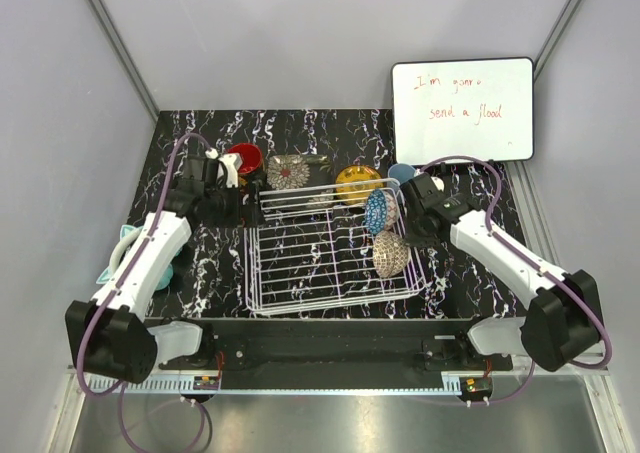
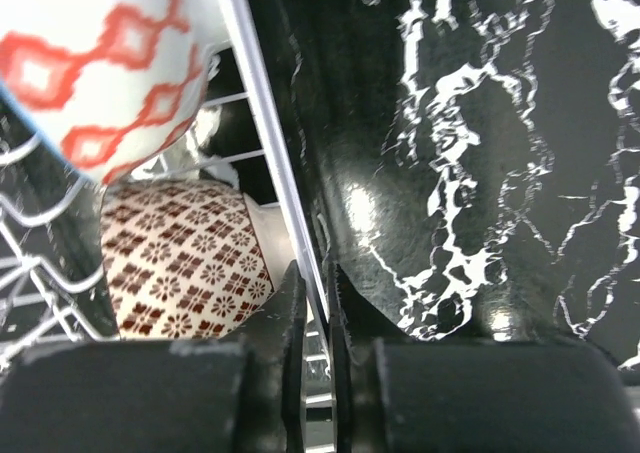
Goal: Load the mixed dishes into the dish rack
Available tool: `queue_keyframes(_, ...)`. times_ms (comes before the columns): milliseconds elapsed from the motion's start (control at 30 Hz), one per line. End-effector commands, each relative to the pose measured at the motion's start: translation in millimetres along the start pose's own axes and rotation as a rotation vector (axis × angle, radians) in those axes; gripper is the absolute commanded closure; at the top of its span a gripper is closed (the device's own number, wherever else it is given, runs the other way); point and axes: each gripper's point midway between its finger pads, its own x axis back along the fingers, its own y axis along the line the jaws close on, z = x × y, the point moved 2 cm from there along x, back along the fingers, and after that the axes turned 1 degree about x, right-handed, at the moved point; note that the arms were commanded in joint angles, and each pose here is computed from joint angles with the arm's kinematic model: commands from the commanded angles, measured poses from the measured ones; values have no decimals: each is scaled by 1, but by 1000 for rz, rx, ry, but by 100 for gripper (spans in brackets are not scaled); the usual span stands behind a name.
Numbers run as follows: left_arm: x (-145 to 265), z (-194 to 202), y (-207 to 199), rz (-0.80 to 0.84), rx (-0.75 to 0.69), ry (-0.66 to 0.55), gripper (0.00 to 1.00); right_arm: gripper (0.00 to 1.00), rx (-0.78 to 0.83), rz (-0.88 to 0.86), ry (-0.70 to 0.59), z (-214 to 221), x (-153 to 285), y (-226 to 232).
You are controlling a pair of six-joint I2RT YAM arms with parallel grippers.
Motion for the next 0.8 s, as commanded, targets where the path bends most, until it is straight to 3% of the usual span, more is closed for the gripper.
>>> queue_keyframes(0,-11,4,20,-71,-9,24,1,92,-58,-38,55,21,3,2)
queue_keyframes(300,-29,17,24,-51,-7,33,1,91,-59,-61,96,29,9,10)
queue_keyframes(500,-37,15,23,-34,1,12,1,77,-47,-103,112,29,20,19)
queue_keyframes(600,-43,10,26,-50,0,-1,1,75,-26,-133,144,36,24,25)
queue_keyframes(700,-48,4,29,-69,4,1,1,66,-1,-125,158,38,29,24)
queue_keyframes(767,-49,1,30,-70,4,-1,1,48,21,-107,156,36,38,18)
